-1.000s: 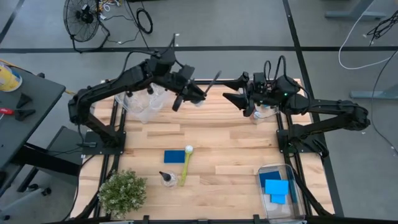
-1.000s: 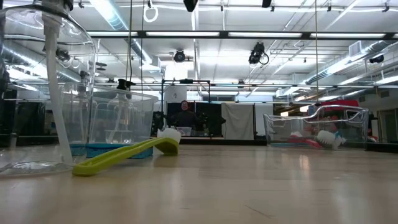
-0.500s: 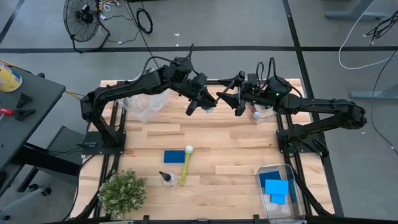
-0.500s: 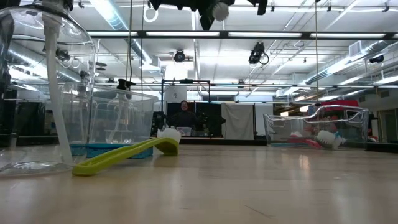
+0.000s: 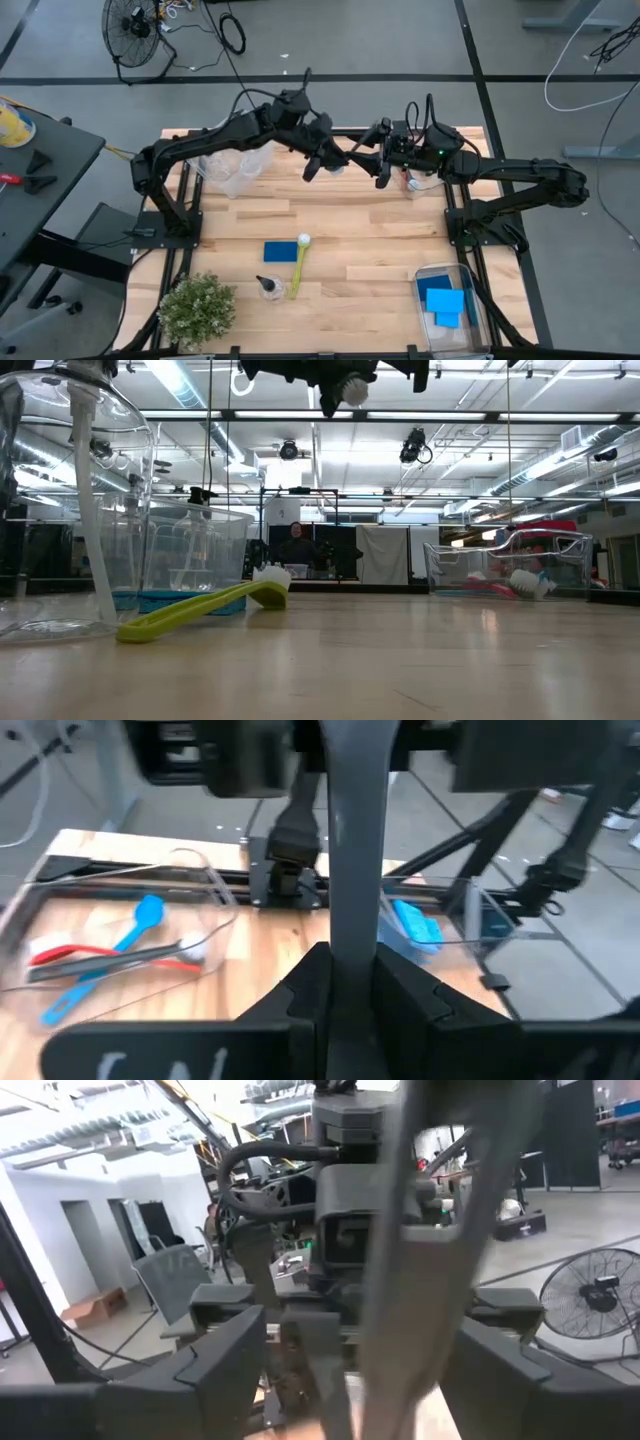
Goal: Pick & Place Kitchen Sink Supplies
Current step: Put the gray cleaning brush into the top transparent bin
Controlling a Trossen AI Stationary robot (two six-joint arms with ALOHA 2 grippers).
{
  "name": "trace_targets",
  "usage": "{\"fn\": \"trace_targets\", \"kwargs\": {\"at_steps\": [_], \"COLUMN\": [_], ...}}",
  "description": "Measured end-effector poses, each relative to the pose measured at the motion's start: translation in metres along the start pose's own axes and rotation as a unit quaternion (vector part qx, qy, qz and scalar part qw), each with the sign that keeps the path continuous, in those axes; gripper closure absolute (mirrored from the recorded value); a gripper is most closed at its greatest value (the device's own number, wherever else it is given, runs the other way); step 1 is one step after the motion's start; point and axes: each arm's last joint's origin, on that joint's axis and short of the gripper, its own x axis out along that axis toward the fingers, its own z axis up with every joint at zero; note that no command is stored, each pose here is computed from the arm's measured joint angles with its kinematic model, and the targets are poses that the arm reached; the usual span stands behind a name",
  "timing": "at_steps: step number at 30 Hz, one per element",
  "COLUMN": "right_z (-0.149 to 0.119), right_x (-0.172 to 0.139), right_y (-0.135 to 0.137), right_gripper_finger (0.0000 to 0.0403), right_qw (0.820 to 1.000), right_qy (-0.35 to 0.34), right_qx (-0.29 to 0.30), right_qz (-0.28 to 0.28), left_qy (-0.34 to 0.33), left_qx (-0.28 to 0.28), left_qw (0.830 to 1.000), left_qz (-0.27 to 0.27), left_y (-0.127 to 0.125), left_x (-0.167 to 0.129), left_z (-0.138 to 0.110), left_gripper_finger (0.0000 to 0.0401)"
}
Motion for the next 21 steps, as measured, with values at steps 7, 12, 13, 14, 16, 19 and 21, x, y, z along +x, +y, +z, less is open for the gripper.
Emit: {"fn": "trace_targets", "kwargs": {"at_steps": [7, 12, 13, 14, 16, 19, 21], "right_z": [0.0006, 0.0011, 0.0011, 0.0011, 0.0011, 0.0011, 0.0011], "right_x": [-0.0001, -0.0002, -0.0002, -0.0002, -0.0002, -0.0002, -0.0002], "right_y": [-0.0019, -0.0031, -0.0031, -0.0031, -0.0032, -0.0032, -0.0032], "right_gripper_finger": [0.0158, 0.0186, 0.0193, 0.0201, 0.0218, 0.0247, 0.0267], "right_qw": [0.999, 0.998, 0.998, 0.998, 0.998, 0.998, 0.998], "right_qy": [-0.009, -0.015, -0.015, -0.015, -0.015, -0.015, -0.015], "right_qx": [-0.003, -0.013, -0.014, -0.014, -0.014, -0.015, -0.015], "right_qz": [-0.033, -0.055, -0.055, -0.055, -0.056, -0.057, -0.057], "left_qy": [-0.003, -0.003, -0.003, -0.003, -0.003, -0.003, -0.003], "left_qx": [-0.003, -0.003, -0.002, -0.002, -0.002, 0.001, 0.009], "left_qw": [1.000, 1.000, 1.000, 1.000, 1.000, 1.000, 1.000], "left_qz": [0.022, 0.022, 0.022, 0.022, 0.022, 0.022, 0.022], "left_y": [0.0090, 0.0090, 0.0090, 0.0089, 0.0088, 0.0087, 0.0086], "left_x": [-0.0052, -0.0052, -0.0052, -0.0052, -0.0051, -0.0054, -0.0055], "left_z": [0.0003, 0.0003, 0.0003, 0.0003, 0.0003, 0.0005, 0.0005], "left_gripper_finger": [0.0341, 0.0336, 0.0335, 0.0335, 0.0335, 0.0334, 0.0333]}}
